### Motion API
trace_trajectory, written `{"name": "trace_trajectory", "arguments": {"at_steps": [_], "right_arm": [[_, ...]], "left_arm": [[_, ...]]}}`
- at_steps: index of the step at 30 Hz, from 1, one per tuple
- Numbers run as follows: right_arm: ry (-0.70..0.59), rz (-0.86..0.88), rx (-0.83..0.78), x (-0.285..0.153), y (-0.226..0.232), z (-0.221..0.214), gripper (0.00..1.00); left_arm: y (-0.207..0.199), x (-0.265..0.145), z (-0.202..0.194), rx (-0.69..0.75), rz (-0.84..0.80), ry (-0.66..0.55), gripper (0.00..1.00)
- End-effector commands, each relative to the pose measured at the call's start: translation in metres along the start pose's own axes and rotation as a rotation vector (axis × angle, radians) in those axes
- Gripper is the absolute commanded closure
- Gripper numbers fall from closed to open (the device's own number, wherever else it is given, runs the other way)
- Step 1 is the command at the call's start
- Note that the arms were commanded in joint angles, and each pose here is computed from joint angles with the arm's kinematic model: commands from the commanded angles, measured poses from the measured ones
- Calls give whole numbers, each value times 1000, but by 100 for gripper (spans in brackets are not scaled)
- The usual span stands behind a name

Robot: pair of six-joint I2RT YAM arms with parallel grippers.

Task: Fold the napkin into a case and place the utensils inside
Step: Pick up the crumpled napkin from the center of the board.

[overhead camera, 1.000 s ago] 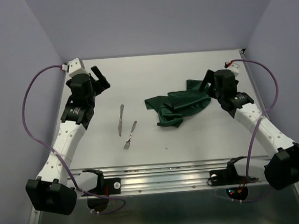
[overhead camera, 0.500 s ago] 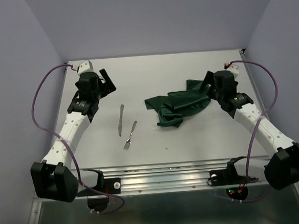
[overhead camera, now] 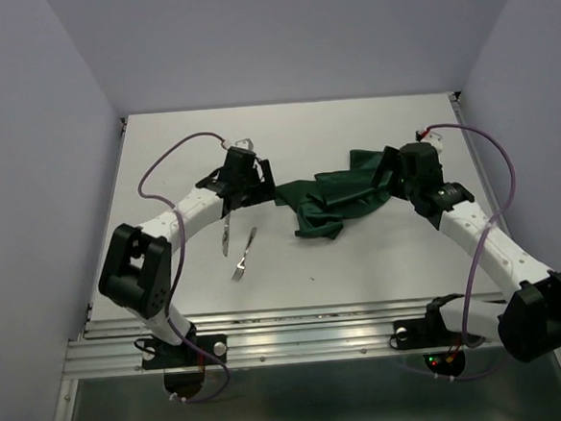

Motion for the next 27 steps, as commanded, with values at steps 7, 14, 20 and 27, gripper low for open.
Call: {"name": "trace_trajectory", "arguments": {"at_steps": [7, 14, 20, 27], "right_arm": [[-35, 44, -7, -17, 0, 5, 0], [-17, 54, -31, -20, -1, 2, 0], [-3, 98, -39, -23, 2, 0, 0], [-1, 165, -42, -28, 7, 2, 0]], "left_arm": [[-29, 62, 14, -43, 2, 40, 17], [-38, 92, 19, -39, 54, 61, 24], [-41, 109, 8, -1, 128, 87, 30], [-37, 115, -2, -5, 149, 109, 30]]}}
Point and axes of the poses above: each gripper's point midway between its finger pads, its own x axis out along the fingers, its own y axis along the line the jaws close on, z = x × y, the point moved 8 cm from there along -x, back along the fingers, and after that the axes turned 15 degrees about -x, right-handed, at the moved point
